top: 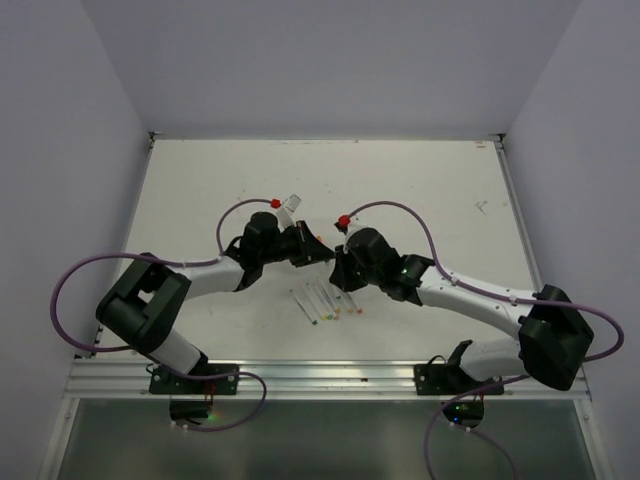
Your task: Open the pen caps
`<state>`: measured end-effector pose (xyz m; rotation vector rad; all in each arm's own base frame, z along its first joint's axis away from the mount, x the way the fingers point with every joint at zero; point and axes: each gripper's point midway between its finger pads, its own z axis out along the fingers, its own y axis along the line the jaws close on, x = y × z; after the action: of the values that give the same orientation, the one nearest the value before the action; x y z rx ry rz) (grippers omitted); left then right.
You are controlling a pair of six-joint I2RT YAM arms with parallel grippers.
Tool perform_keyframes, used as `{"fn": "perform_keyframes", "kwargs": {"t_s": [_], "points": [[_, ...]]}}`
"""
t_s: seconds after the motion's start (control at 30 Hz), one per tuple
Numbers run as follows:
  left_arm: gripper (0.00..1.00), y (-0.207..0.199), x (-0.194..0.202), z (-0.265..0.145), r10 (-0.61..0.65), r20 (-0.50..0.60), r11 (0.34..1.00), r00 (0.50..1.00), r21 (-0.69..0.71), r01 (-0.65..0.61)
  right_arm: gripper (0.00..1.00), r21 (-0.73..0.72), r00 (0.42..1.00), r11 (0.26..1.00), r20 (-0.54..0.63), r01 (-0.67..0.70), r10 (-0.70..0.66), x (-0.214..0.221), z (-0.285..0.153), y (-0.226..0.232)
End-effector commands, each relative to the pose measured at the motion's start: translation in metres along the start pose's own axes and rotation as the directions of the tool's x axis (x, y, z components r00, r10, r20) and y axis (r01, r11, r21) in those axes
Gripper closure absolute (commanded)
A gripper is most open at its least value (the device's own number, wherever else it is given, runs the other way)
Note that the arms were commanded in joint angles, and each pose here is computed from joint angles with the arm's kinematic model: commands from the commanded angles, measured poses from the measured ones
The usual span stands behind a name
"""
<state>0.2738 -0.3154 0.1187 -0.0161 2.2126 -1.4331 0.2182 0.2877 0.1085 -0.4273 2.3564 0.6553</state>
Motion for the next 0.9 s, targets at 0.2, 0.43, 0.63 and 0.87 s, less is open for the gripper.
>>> {"fn": "perform_keyframes", "kwargs": {"t_s": [0.2,0.43,0.63,0.87], "points": [[1.0,0.023,-0.046,0.001,-0.029,0.158,0.979,0.987,-0.194,0.06,1.0,0.092,0.992,0.991,-0.087,0.098,-0.09,0.044,0.01,0.005],[1.0,0.035,-0.087,-0.013,-0.026,0.249,0.968,0.968,-0.235,0.086,1.0,0.123,0.99,0.985,-0.092,0.122,-0.111,0.059,-0.001,0.002],[1.0,0.032,-0.104,-0.02,0.008,0.278,0.961,0.96,-0.267,0.069,1.0,0.113,0.986,0.983,-0.098,0.148,-0.137,0.058,-0.015,0.005],[1.0,0.016,-0.117,-0.025,0.052,0.3,0.971,0.953,-0.238,0.022,1.0,0.214,0.99,0.967,-0.05,0.139,-0.132,0.05,-0.028,-0.012]]}}
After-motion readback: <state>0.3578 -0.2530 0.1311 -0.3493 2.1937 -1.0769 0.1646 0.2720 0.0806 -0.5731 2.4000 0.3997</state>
